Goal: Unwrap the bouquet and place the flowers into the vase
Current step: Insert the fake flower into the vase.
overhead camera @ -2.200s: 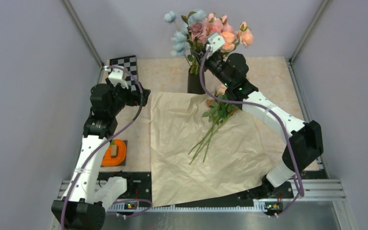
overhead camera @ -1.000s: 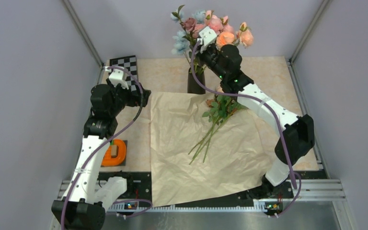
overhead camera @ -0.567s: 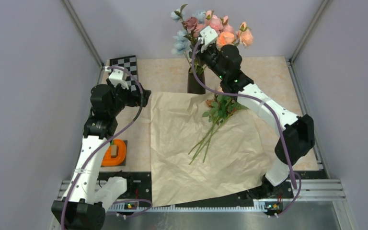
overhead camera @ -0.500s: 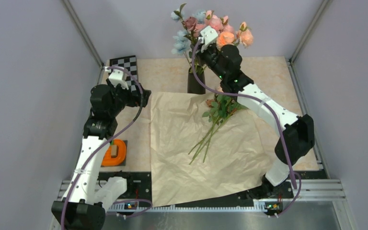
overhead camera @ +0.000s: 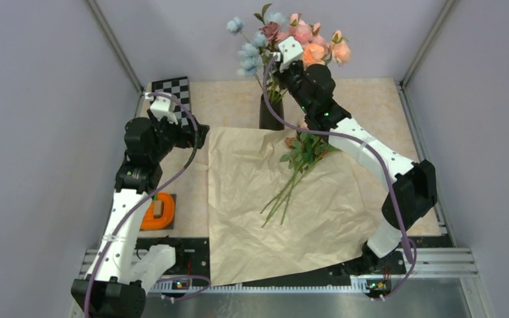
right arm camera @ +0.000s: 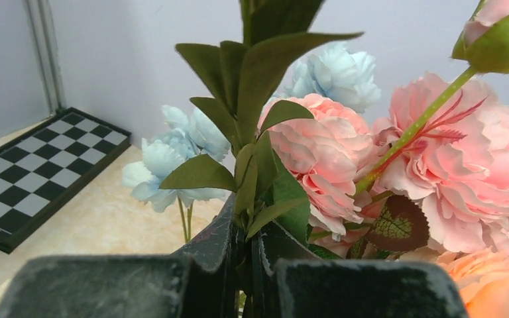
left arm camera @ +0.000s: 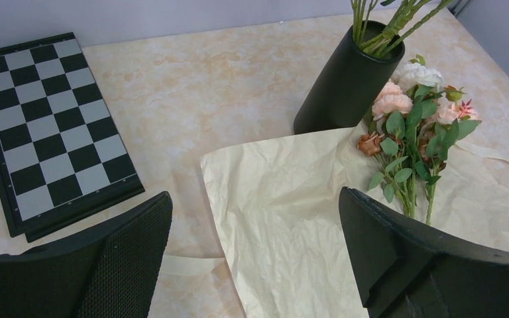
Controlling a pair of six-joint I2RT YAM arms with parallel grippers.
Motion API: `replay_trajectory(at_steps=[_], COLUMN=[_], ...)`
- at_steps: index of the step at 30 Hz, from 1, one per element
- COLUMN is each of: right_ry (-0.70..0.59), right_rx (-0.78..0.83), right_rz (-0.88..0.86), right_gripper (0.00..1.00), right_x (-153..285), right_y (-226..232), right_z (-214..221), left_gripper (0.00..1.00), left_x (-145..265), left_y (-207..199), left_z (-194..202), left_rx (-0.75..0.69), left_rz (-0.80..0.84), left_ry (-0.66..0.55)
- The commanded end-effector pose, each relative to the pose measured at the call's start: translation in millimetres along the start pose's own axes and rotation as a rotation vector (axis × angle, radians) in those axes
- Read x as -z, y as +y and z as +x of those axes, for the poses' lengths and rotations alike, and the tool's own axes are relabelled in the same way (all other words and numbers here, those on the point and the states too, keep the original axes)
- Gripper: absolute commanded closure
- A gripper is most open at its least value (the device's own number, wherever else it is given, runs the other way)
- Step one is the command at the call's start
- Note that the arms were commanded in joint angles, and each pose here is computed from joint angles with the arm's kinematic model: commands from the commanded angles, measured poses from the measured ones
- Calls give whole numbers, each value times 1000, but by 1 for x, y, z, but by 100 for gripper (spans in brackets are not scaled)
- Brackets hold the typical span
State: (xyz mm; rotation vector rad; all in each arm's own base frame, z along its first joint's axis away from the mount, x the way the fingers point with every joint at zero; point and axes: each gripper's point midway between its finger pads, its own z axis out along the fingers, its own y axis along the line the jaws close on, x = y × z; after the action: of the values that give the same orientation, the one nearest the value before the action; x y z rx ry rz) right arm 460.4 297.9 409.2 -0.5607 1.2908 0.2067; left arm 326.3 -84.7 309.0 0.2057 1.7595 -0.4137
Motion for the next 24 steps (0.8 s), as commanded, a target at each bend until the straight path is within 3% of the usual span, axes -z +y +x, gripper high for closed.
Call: replay_trajectory(at_steps=[1,24], right_ry=[-22,99], right_rx=[96,20], right_rz=[44,-162], right_gripper=[100,100], right_x=[1,-9], right_y=[-2,55], right_z=[-11,53], left_gripper=[1,1], left_x=[2,2], left_y=[-3,-4], left_z=[-14,-14], left_rx=[-1,-1], left_rz=[15,20], left_ry=[-57,-58])
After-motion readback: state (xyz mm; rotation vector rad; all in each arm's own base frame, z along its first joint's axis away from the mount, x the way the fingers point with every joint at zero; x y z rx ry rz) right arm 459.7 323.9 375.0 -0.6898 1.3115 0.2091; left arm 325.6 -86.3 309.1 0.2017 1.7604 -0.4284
